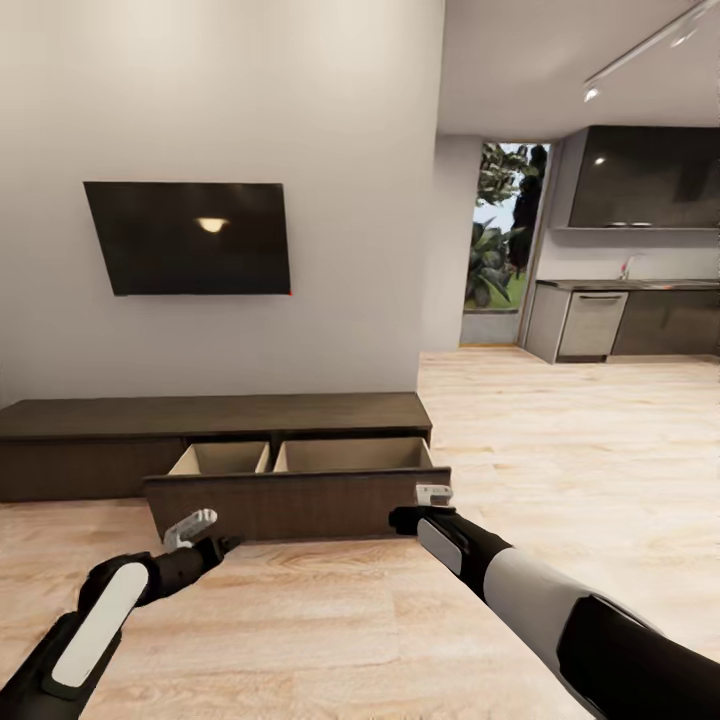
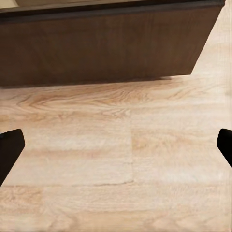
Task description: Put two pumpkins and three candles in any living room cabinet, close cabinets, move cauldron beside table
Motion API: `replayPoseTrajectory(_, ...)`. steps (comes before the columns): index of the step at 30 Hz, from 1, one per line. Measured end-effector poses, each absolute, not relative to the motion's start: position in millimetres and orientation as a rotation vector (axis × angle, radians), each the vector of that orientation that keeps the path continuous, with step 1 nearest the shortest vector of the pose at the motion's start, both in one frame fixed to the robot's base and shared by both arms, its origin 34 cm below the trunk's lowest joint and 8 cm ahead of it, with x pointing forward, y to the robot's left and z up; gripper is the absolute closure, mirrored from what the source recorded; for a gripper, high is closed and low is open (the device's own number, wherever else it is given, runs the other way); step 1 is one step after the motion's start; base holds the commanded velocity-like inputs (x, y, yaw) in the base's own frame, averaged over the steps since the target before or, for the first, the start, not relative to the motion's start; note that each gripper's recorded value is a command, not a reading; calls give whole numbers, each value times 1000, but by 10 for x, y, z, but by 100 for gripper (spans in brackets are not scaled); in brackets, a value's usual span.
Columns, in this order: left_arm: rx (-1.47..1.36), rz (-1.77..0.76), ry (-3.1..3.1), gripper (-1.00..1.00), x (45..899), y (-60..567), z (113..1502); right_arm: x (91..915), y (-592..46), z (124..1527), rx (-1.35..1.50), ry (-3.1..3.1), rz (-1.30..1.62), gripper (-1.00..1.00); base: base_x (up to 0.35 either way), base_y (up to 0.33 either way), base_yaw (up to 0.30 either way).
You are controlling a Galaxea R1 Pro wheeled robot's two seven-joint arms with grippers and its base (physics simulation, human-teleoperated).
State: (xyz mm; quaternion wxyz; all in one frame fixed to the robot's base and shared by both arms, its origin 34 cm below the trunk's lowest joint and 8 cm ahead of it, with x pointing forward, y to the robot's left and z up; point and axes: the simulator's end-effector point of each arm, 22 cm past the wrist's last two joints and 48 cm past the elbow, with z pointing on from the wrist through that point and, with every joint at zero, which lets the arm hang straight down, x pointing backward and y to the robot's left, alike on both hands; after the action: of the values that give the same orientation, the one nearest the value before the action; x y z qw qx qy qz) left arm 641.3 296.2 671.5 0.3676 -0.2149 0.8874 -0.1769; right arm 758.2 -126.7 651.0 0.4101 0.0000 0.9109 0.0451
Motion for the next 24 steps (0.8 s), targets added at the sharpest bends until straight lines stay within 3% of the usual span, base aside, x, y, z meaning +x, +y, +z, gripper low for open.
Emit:
replayPoseTrajectory(10, -557, -310, 2173, -100, 6554, 3142, 6714, 7766, -1363, 6724, 49, 2142, 108, -100, -42, 0, 0)
replayPoseTrajectory(24, -306, -137, 2107, -100, 6570, 2591, 6349, 7607, -1432, 6415, 80, 2088, 102, -100, 0, 0, 0)
